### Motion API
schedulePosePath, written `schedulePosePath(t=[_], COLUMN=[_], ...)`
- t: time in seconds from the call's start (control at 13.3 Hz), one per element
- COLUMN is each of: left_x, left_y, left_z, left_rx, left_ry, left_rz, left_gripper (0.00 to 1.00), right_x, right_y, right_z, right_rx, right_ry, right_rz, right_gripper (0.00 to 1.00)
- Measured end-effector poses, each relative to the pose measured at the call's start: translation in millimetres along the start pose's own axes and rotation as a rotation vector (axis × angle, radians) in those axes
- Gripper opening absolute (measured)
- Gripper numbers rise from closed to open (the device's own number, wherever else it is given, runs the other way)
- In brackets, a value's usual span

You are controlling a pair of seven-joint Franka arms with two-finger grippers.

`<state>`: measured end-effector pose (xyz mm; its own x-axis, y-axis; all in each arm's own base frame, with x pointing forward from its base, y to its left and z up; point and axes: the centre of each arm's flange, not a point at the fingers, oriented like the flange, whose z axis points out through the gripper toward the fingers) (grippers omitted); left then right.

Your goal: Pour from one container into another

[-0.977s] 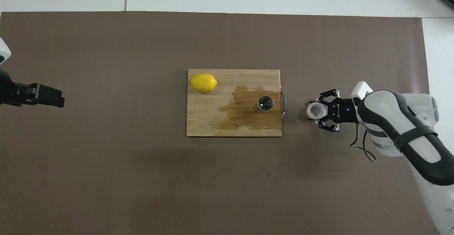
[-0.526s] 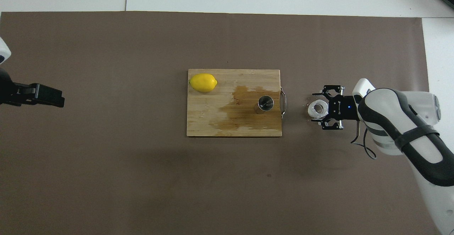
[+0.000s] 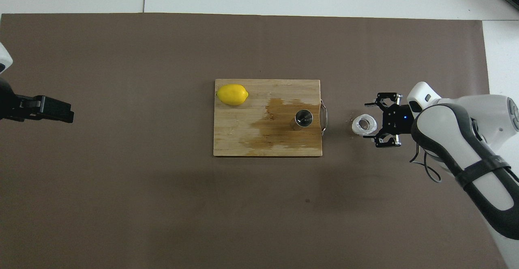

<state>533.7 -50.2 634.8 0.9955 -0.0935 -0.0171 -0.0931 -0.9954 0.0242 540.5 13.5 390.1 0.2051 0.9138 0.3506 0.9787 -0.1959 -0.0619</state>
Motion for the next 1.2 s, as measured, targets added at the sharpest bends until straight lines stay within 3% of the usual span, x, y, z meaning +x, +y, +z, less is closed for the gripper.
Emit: schedulePosePath(t=[0.23, 0.38, 0.9, 1.2], left_x=[0.0, 0.0, 0.0, 0.0], left_y=[0.0, 0.0, 0.0, 0.0], left_z=[0.0, 0.0, 0.0, 0.0], left_rx=[0.0, 0.0, 0.0, 0.0], left_ry=[0.0, 0.0, 0.0, 0.0], left_rz=[0.0, 0.0, 0.0, 0.0], left_gripper=[1.0, 1.0, 1.0, 1.0], right_x=[1.9, -1.0, -8.2, 10.5], right_y=[-15.8, -20.7, -28.5, -27.1], right_z=[-34.3, -42.4, -47.1, -102.1], right_rx=[-0.021, -0.048, -0.109, -0.18], right_ry=[-0.179, -0.261, -0.394, -0.466], right_rz=[0.174, 0.325, 0.959, 1.31], right_gripper=[1.0, 1.0, 1.0, 1.0])
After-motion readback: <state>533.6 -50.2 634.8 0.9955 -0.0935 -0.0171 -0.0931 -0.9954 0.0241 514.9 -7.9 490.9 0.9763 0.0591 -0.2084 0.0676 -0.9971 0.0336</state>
